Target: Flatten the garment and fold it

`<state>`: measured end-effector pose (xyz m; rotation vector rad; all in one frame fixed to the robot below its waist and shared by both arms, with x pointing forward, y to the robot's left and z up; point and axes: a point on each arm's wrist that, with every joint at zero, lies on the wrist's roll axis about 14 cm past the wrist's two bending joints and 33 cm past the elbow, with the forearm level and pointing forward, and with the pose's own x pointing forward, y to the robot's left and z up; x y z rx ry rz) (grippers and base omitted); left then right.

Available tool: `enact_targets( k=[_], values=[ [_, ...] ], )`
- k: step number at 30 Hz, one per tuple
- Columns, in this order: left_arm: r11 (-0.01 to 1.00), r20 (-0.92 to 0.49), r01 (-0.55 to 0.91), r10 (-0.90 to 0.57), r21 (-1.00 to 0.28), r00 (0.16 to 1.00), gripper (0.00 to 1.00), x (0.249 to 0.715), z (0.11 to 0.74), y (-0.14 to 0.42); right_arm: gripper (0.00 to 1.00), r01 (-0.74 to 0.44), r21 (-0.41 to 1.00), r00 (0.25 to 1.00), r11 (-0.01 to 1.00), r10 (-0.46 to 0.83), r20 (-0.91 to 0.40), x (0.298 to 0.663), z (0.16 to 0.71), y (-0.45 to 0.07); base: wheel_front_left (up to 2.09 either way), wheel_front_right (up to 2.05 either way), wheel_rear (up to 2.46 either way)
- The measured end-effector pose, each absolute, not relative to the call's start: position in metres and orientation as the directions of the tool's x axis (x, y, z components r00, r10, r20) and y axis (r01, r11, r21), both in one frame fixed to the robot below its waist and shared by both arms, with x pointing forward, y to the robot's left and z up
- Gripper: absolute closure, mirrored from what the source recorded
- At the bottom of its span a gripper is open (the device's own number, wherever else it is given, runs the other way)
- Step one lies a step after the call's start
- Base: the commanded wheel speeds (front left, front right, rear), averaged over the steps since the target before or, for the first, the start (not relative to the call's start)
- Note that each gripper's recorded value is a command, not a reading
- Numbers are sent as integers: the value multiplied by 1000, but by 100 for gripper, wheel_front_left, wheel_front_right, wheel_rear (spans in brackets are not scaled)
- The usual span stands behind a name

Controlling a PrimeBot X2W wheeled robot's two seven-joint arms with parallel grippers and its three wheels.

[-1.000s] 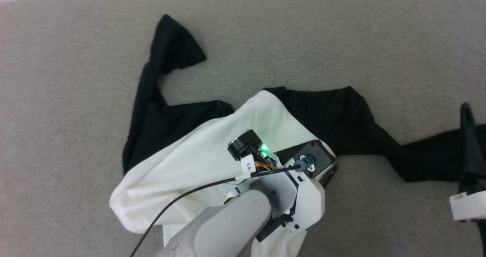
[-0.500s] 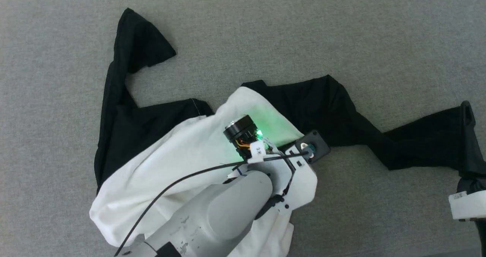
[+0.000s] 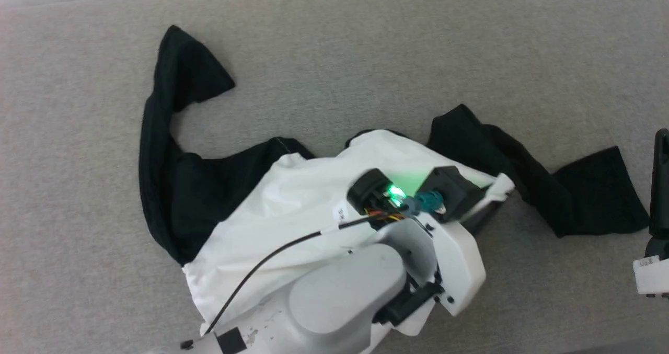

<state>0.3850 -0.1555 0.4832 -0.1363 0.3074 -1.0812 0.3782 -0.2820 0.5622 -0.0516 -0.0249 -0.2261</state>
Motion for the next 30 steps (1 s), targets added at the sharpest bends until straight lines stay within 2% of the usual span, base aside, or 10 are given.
enact_targets(
  k=[5, 6, 7, 8, 15, 19, 21, 23, 25, 30],
  values=[
    [407, -183, 853, -913, -327, 365, 100, 360, 471, -171, 0, 248, -56, 969, 967, -248, 13, 373, 558, -289, 0, 0, 0],
    [409, -201, 846, -912, -344, 359, 70, 358, 465, -172, 0, 251, -57, 968, 966, -251, 6, 373, 556, -290, 0, 0, 0],
    [406, -214, 841, -912, -357, 350, 51, 356, 460, -172, 0, 254, -58, 967, 965, -255, 4, 372, 554, -291, 0, 0, 0],
    [404, -224, 837, -913, -370, 341, 0, 354, 456, -173, 0, 257, -58, 966, 965, -258, -1, 372, 552, -292, 0, 0, 0],
    [395, -238, 812, -917, -429, 320, 0, 351, 452, -171, 0, 256, -56, 966, 965, -258, -20, 375, 545, -293, 0, 0, 0],
    [373, -142, 798, -926, -473, 349, 0, 360, 487, -172, 0, 229, -42, 973, 973, -229, -12, 382, 546, -284, 0, 0, 0],
    [390, -81, 800, -913, -456, 399, 0, 376, 509, -168, 0, 211, -35, 977, 977, -211, -6, 386, 547, -279, 0, 0, 0],
    [450, -32, 793, -876, -412, 481, 0, 400, 530, -159, 0, 192, -27, 981, 981, -192, 5, 389, 550, -272, 0, 0, 0],
    [531, -26, 792, -835, -301, 549, 0, 423, 538, -141, 0, 176, -21, 984, 984, -176, 11, 392, 552, -267, 0, 0, 0],
    [737, -190, 676, -667, -20, 721, 0, 472, 507, -48, 0, 146, -11, 989, 989, -146, 25, 394, 557, -258, 0, 0, 0]
  ],
)
